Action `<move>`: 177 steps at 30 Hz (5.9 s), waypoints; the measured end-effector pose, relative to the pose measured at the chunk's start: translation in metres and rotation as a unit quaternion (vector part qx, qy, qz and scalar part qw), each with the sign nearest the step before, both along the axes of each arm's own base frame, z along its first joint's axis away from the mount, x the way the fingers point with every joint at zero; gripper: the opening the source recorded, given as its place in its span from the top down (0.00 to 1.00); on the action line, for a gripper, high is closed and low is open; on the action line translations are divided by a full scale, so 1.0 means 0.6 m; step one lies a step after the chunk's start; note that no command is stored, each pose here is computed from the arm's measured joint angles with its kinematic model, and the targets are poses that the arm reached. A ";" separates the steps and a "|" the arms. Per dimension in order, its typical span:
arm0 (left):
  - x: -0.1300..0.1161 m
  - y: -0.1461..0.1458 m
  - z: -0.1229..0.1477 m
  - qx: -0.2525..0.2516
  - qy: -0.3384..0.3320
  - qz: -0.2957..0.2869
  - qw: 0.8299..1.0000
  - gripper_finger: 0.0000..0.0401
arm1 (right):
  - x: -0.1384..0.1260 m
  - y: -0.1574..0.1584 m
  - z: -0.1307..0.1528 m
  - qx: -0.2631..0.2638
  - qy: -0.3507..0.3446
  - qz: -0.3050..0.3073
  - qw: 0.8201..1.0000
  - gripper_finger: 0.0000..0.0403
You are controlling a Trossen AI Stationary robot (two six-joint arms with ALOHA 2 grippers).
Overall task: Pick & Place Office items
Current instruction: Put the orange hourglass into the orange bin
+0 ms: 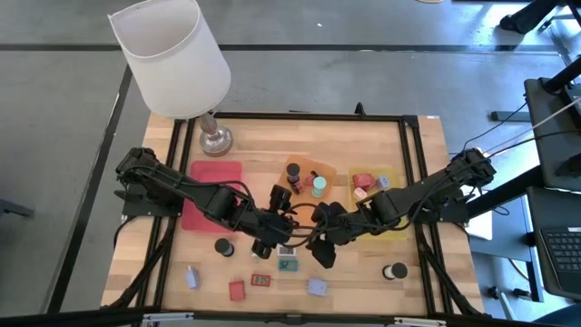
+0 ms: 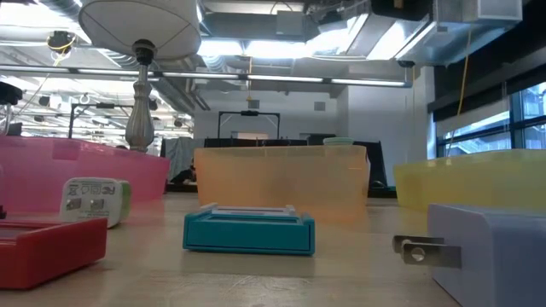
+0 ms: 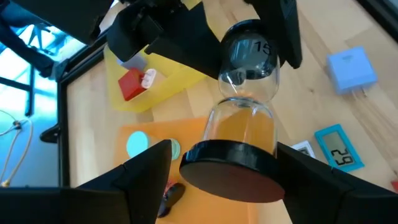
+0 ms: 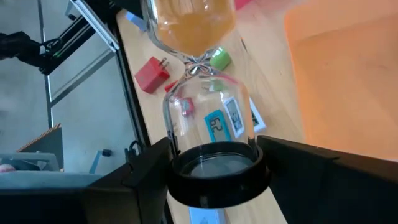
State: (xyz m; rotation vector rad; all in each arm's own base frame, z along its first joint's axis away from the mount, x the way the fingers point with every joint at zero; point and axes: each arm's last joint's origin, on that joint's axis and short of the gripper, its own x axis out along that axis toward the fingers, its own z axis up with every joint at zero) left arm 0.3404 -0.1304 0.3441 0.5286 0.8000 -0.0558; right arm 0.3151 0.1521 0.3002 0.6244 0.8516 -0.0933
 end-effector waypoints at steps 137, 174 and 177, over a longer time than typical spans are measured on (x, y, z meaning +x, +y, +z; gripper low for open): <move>0.077 0.186 -0.204 -0.337 0.302 0.533 0.715 0.48 | -0.239 -0.196 0.143 -0.198 0.052 0.018 0.979 0.12; 0.079 0.190 -0.204 -0.326 0.266 0.569 0.707 0.46 | -0.238 -0.196 0.144 -0.198 0.050 0.017 0.979 0.12; 0.079 0.191 -0.204 -0.323 0.263 0.570 0.708 0.46 | -0.238 -0.196 0.144 -0.198 0.050 0.017 0.979 0.12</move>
